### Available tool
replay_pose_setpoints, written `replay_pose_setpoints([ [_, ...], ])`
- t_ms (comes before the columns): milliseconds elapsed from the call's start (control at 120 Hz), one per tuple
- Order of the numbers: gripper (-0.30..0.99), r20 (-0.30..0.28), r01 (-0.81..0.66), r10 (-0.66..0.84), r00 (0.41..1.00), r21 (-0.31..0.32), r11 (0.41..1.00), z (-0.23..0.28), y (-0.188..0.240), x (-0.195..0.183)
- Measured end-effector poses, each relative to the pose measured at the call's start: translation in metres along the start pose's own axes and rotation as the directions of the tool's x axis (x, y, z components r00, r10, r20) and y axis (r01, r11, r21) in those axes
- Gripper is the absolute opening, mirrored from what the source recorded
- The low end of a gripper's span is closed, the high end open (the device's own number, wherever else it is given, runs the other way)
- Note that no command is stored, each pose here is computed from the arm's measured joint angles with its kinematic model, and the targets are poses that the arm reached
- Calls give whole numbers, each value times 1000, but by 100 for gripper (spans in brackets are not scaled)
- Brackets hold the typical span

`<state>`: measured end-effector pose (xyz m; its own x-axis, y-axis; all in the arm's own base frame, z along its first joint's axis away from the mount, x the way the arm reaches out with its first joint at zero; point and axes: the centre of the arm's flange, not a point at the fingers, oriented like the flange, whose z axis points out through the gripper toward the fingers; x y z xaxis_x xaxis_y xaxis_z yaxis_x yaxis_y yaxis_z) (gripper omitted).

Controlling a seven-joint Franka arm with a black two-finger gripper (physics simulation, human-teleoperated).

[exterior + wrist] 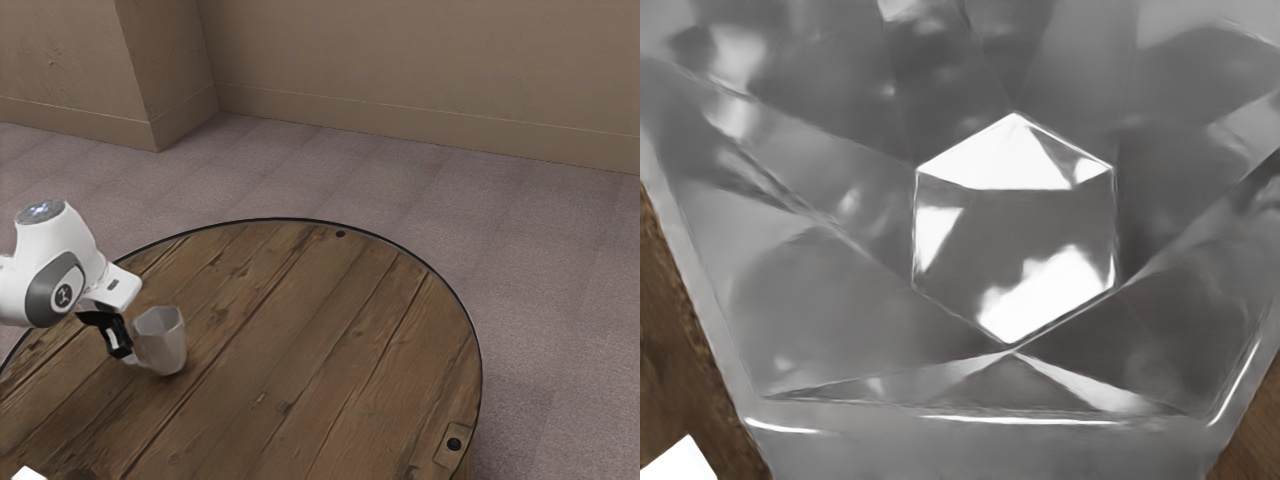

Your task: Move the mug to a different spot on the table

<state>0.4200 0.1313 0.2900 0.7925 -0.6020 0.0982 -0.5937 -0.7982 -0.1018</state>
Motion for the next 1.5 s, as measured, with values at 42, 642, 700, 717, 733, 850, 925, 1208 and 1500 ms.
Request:
replay_pose_setpoints([
  [42,9,-12,-4,4,1000,14,1000,0,1,1],
  [642,-3,-267,-17,81,960,233,972,-35,17,36],
  [700,-4,-268,-12,77,960,239,971,-29,20,40],
  [717,-4,-271,-8,74,960,240,971,-29,20,41],
  [733,-4,-275,-2,71,959,242,970,-28,20,42],
  [850,-6,-317,63,20,948,250,966,-31,20,44],
  [925,-7,-343,117,-28,939,243,963,-33,18,44],
  [1208,-8,-400,243,-152,904,188,952,-32,30,52],
  [1500,-2,-395,235,-166,904,133,963,-21,62,66],
])
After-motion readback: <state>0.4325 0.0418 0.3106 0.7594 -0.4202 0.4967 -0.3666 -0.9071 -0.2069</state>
